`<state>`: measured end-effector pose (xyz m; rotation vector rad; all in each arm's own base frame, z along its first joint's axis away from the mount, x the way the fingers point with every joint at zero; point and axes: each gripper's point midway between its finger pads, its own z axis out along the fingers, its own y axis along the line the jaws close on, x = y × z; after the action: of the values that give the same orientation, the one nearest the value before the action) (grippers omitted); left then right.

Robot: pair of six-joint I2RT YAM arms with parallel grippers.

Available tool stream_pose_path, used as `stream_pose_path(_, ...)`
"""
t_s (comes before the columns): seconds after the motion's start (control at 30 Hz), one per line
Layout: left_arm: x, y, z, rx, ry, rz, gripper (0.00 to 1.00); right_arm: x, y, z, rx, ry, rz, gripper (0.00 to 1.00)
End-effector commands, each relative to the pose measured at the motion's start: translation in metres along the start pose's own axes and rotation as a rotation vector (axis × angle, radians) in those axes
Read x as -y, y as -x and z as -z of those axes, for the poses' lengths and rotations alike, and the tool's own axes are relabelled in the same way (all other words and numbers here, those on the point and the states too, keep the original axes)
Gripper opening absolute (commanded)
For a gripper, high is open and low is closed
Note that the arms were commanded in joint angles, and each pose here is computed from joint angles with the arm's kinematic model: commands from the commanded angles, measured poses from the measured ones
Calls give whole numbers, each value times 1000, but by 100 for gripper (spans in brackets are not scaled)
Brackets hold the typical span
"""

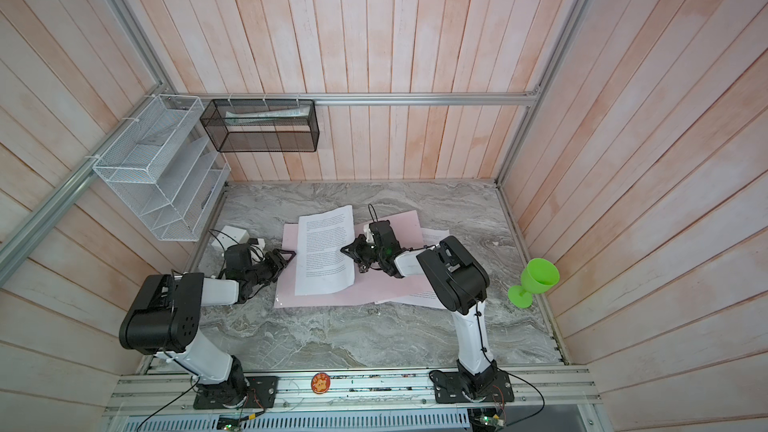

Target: Put the files into the folder

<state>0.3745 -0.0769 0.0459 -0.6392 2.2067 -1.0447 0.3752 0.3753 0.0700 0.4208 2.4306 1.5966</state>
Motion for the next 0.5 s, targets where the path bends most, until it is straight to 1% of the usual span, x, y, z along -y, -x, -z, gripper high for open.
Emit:
stream_pose_path(0.0,7,6,-1,13,-11,-28,63,-2,0,-6,4,12,-1,0)
stream_pose_path(0.3,7,6,-2,11,-13,-29,63,1,-24,-25,-51,11,-4,0)
stream_pose_path(0.47,7,5,-1,15,-15,-29,63,-6,-35,-27,-33,19,-19,0)
